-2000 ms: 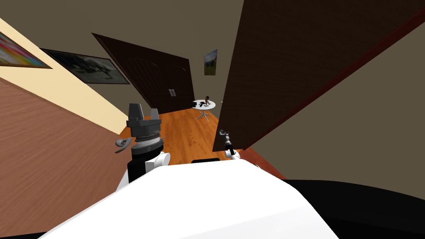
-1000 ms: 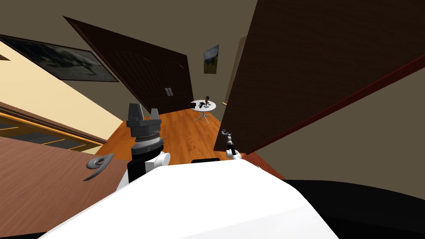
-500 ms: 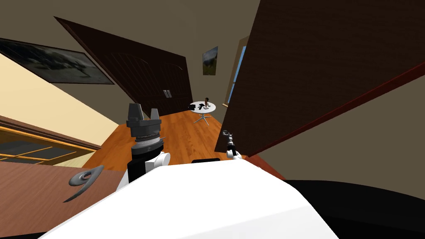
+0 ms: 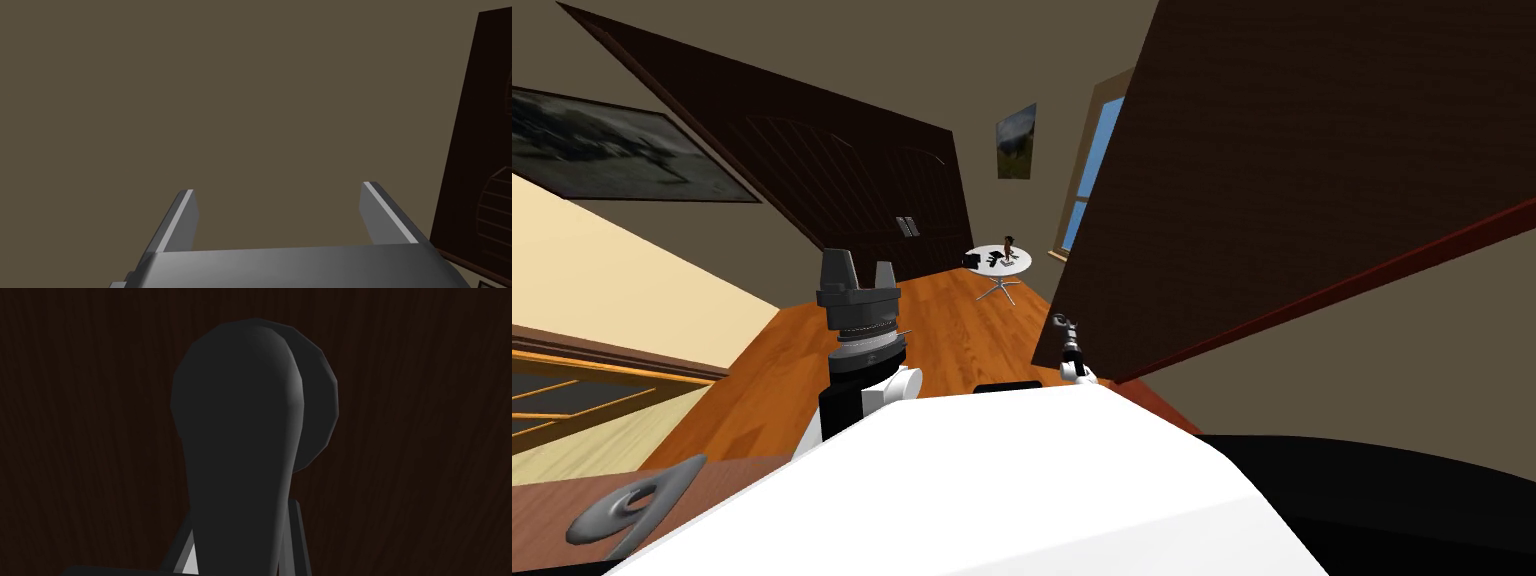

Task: Push the door open

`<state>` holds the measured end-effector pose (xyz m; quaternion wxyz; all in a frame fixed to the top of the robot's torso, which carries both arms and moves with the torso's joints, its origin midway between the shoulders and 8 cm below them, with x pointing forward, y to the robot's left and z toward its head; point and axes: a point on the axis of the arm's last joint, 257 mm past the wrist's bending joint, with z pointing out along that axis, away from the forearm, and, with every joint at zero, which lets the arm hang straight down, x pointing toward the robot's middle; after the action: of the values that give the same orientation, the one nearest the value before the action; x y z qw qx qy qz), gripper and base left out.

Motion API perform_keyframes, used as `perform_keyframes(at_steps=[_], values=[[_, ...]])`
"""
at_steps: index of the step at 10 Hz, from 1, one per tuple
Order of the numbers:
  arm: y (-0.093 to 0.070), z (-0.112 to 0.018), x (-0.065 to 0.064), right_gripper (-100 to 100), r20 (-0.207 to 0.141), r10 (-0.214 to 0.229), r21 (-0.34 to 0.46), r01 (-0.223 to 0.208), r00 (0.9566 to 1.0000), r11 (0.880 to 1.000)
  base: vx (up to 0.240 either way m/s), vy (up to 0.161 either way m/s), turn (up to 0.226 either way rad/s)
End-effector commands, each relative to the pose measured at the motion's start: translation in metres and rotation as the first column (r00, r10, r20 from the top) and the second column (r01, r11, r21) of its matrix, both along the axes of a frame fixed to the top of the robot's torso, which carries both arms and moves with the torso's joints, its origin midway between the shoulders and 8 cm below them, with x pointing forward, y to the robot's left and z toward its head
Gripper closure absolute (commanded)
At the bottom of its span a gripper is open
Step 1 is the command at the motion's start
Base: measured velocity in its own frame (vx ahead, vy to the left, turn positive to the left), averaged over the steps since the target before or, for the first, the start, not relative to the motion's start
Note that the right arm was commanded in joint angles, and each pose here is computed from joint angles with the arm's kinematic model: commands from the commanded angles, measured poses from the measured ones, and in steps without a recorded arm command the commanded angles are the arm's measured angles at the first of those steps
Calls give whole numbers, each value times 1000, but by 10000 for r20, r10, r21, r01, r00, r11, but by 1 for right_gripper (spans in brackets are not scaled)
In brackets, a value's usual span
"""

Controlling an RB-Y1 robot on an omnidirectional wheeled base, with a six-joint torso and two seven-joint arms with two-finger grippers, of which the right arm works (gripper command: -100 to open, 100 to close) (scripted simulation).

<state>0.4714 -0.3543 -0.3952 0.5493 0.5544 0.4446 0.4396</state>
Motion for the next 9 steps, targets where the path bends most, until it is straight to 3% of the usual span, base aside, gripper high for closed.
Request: perform_keyframes(at_steps=[1, 2, 4, 5, 7, 9], values=[[-13, 4, 2, 100, 90, -192, -74, 193, 9998, 9998, 142, 54, -38], [-13, 8, 4, 100, 189, -185, -96, 187, 9996, 9998, 55, 15, 6], [-13, 4, 2, 100, 90, -192, -74, 193, 9998, 9998, -3, -7, 13], [-25, 4, -2, 100, 94, -494, -63, 494, 9987, 9988, 113, 50, -60], [-33, 4, -4, 100, 97, -709, -54, 709, 9974, 9975, 157, 77, -70], [-33, 4, -4, 100, 97, -709, -54, 709, 9974, 9975, 114, 38, -28]])
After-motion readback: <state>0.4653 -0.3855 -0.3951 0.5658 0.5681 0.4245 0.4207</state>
